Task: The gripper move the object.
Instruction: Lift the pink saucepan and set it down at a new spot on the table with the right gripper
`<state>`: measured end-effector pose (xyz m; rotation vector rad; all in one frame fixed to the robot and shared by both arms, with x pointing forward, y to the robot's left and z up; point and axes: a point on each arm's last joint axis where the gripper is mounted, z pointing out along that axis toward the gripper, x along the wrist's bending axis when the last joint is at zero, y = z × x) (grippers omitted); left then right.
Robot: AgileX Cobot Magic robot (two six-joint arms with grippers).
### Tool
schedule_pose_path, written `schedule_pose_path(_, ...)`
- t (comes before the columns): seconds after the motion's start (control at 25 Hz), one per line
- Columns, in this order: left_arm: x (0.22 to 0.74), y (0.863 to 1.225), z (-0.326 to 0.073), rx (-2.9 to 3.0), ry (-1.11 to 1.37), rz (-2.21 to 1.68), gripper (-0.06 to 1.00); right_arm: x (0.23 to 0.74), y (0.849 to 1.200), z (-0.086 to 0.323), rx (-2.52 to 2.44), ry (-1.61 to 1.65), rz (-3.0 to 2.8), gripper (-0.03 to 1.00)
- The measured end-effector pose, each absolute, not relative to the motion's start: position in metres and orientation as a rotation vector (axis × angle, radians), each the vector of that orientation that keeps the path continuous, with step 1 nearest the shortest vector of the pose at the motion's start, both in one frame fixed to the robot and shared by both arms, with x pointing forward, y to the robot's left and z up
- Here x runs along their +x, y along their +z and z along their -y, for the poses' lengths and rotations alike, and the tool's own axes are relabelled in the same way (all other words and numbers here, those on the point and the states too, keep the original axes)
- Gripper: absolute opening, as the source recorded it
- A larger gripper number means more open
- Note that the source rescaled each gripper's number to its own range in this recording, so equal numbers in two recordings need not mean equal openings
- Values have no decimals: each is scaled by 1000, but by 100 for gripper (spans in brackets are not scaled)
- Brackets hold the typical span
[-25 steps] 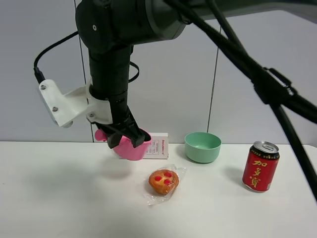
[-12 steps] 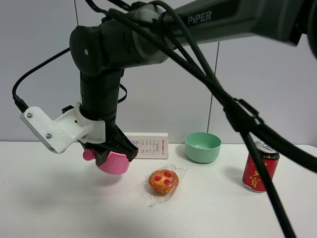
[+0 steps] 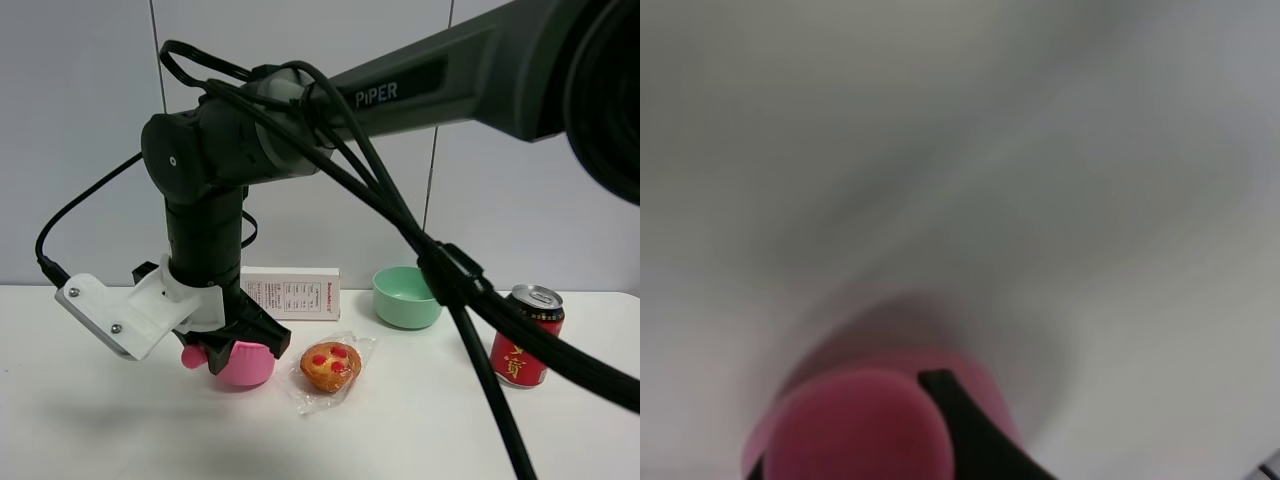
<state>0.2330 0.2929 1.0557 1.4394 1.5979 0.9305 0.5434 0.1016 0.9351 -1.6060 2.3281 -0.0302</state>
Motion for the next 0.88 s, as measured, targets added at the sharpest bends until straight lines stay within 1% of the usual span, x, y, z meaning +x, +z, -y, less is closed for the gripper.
schedule_pose_path(0.2,233,1056,-293,1439,931,-1598,100,542,932,-102,-1601,-11,-2349,0)
schedule_pose_path(0.64,233,1056,-293,1439,931,-1598,100,539,928,-105,-1385,84,-2504,0)
schedule_pose_path(0.72,233,1056,-293,1439,931,-1598,100,538,925,-106,-1373,90,-2516,6)
schedule_pose_path(0.84,233,1056,-293,1439,931,-1598,100,539,922,-108,-1359,103,-2507,24)
schedule_pose_path(0.88,233,1056,-293,1439,931,-1598,100,540,922,-108,-1347,107,-2511,28)
